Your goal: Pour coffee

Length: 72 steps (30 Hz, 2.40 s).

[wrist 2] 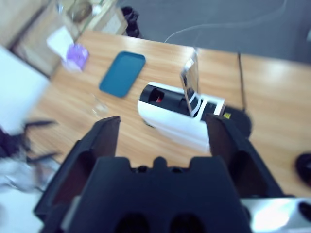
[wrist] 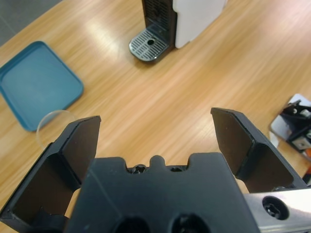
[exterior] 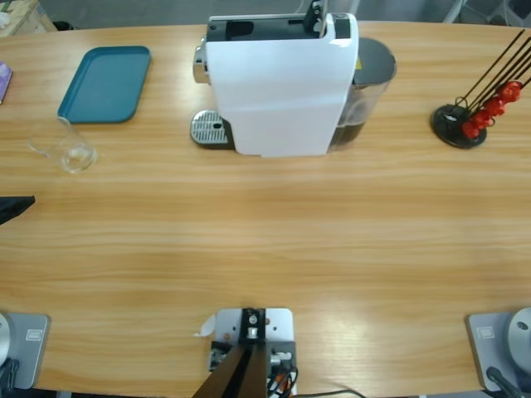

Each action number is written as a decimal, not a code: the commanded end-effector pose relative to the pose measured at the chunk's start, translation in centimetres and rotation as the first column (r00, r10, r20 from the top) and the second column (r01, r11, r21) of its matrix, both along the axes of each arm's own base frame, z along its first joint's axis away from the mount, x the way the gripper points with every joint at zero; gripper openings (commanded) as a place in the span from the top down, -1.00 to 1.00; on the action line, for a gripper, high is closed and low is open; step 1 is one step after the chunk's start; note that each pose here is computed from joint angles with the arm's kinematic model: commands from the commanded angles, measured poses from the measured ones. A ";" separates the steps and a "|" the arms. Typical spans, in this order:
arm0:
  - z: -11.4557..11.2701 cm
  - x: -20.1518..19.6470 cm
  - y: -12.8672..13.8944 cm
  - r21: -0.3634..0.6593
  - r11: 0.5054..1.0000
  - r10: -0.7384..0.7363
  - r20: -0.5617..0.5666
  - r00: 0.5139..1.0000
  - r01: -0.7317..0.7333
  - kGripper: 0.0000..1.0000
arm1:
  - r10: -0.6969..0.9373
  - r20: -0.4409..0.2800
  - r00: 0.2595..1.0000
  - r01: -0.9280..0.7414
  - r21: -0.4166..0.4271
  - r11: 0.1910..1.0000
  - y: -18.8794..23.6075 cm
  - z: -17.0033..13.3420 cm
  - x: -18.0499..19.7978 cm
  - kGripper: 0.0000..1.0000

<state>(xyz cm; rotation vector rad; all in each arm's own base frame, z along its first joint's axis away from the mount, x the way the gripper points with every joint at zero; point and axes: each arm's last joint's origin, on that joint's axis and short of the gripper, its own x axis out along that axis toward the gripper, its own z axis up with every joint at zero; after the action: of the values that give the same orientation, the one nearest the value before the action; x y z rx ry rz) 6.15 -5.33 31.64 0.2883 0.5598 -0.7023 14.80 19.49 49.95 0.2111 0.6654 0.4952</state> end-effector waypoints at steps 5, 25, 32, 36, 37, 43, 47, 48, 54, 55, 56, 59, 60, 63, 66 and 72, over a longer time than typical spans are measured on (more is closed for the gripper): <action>-0.7 -1.2 0.6 -0.030 0.999 -0.034 -0.043 0.999 0.033 -0.95 | -0.363 -0.156 0.919 0.382 0.117 0.917 3.8 -8.4 3.8 -0.19; -0.8 -1.7 1.0 -0.052 0.998 -0.045 -0.025 0.999 0.043 -0.95 | -0.479 -0.221 0.849 0.527 0.306 0.793 4.0 -10.5 9.3 1.00; -0.9 -1.6 1.0 -0.048 0.998 -0.044 -0.028 0.999 0.042 -0.95 | -0.395 -0.264 0.880 0.466 0.324 0.823 7.1 -11.5 12.0 1.00; -0.9 -1.6 0.9 -0.049 0.998 -0.044 -0.027 0.999 0.042 -0.95 | -0.336 -0.290 0.896 0.421 0.315 0.851 8.2 -12.2 12.7 1.00; -0.9 -1.6 0.9 -0.049 0.998 -0.044 -0.027 0.999 0.042 -0.95 | -0.323 -0.301 0.897 0.412 0.307 0.858 8.5 -12.5 12.9 1.00; -0.9 -1.7 1.0 -0.053 0.998 -0.044 -0.022 0.999 0.043 -0.95 | -0.276 -0.349 0.896 0.373 0.252 0.893 10.9 -15.1 13.1 1.00; -0.8 -1.7 1.1 -0.054 0.998 -0.043 -0.020 0.999 0.042 -0.95 | -0.262 -0.373 0.890 0.360 0.222 0.906 11.8 -16.6 13.3 1.00; -0.8 -1.7 1.1 -0.055 0.998 -0.043 -0.019 0.999 0.042 -0.95 | -0.260 -0.377 0.889 0.357 0.216 0.909 11.9 -16.9 13.4 1.00; -0.9 -1.7 1.0 -0.052 0.998 -0.042 -0.021 0.999 0.041 -0.95 | -0.203 -0.377 0.904 0.302 0.226 0.926 14.6 -17.1 13.0 1.00; -0.9 -1.7 1.0 -0.053 0.998 -0.042 -0.021 0.999 0.041 -0.95 | -0.193 -0.378 0.905 0.293 0.226 0.929 15.0 -17.2 12.9 1.00; -0.9 -1.7 1.1 -0.053 0.998 -0.042 -0.020 0.999 0.041 -0.95 | -0.187 -0.379 0.906 0.286 0.223 0.932 15.4 -17.1 12.8 1.00; -0.9 -1.7 1.1 -0.054 0.998 -0.041 -0.019 0.999 0.040 -0.95 | -0.176 -0.381 0.908 0.273 0.218 0.937 15.9 -17.0 12.3 1.00; -0.9 -1.7 1.1 -0.053 0.998 -0.041 -0.020 0.999 0.040 -0.95 | -0.176 -0.380 0.908 0.272 0.216 0.938 15.8 -16.8 12.1 1.00; -0.9 -1.7 1.0 -0.051 0.998 -0.039 -0.020 0.999 0.038 -0.95 | -0.173 -0.375 0.911 0.264 0.209 0.941 15.8 -16.3 11.2 1.00; -0.9 -1.7 1.1 -0.050 0.998 -0.038 -0.019 0.999 0.037 -0.95 | -0.167 -0.376 0.911 0.255 0.196 0.947 16.2 -16.3 10.4 1.00; -0.9 -1.7 1.1 -0.052 0.998 -0.037 -0.017 0.999 0.036 -0.95 | -0.173 -0.377 0.910 0.254 0.176 0.951 16.4 -16.3 9.4 1.00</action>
<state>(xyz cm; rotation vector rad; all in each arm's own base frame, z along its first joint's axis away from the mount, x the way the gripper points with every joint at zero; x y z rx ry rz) 4.91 -4.54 31.84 0.2500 0.5357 -0.7421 28.70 31.21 38.71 0.7618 0.7614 0.2839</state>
